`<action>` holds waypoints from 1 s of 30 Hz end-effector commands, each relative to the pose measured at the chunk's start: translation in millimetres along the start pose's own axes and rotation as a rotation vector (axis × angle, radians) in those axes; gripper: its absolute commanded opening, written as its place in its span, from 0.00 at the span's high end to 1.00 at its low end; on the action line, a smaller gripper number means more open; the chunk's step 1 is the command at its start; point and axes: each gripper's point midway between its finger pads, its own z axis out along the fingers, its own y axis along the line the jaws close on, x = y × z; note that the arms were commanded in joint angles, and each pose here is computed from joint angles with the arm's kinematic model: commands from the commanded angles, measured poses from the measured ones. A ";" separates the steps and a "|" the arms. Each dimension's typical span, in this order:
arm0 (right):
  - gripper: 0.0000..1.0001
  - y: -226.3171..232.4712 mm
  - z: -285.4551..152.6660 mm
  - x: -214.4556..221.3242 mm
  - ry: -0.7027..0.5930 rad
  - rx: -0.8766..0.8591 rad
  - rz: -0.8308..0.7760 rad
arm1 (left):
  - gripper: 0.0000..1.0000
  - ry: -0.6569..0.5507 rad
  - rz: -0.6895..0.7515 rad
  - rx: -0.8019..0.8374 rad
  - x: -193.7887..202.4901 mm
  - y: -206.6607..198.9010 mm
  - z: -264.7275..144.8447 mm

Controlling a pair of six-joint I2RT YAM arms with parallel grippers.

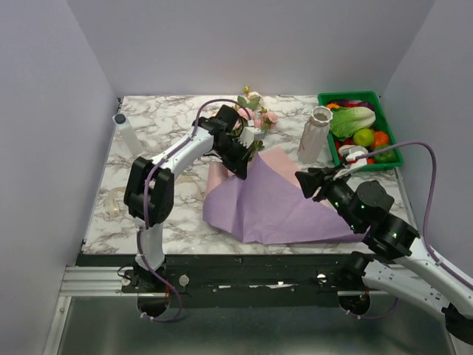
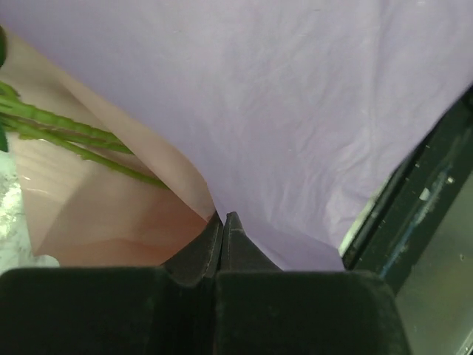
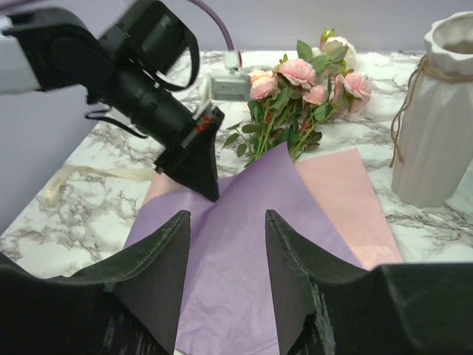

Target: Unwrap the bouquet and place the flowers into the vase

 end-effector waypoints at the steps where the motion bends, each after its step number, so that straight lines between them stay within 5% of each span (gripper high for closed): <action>1: 0.48 -0.3 14.2 -12.4 -0.010 0.027 -0.028 | 1.00 -0.074 0.153 0.170 -7.3 -80.2 -52.1; 12: 0.48 -20.1 61.8 -9.1 0.093 0.072 -0.029 | 0.85 -0.011 0.628 0.493 83.7 -182.3 -115.7; 18: 0.47 -15.6 76.4 -39.8 0.072 0.041 -0.045 | 0.70 0.058 0.794 0.494 123.4 -191.5 -112.3; 25: 0.47 -11.8 110.9 1.9 0.216 0.014 -0.033 | 0.57 0.175 1.010 0.453 156.2 -192.7 -110.2; 30: 0.48 -18.2 127.7 33.8 0.292 0.030 -0.038 | 0.53 0.281 1.324 0.374 197.4 -182.8 -118.7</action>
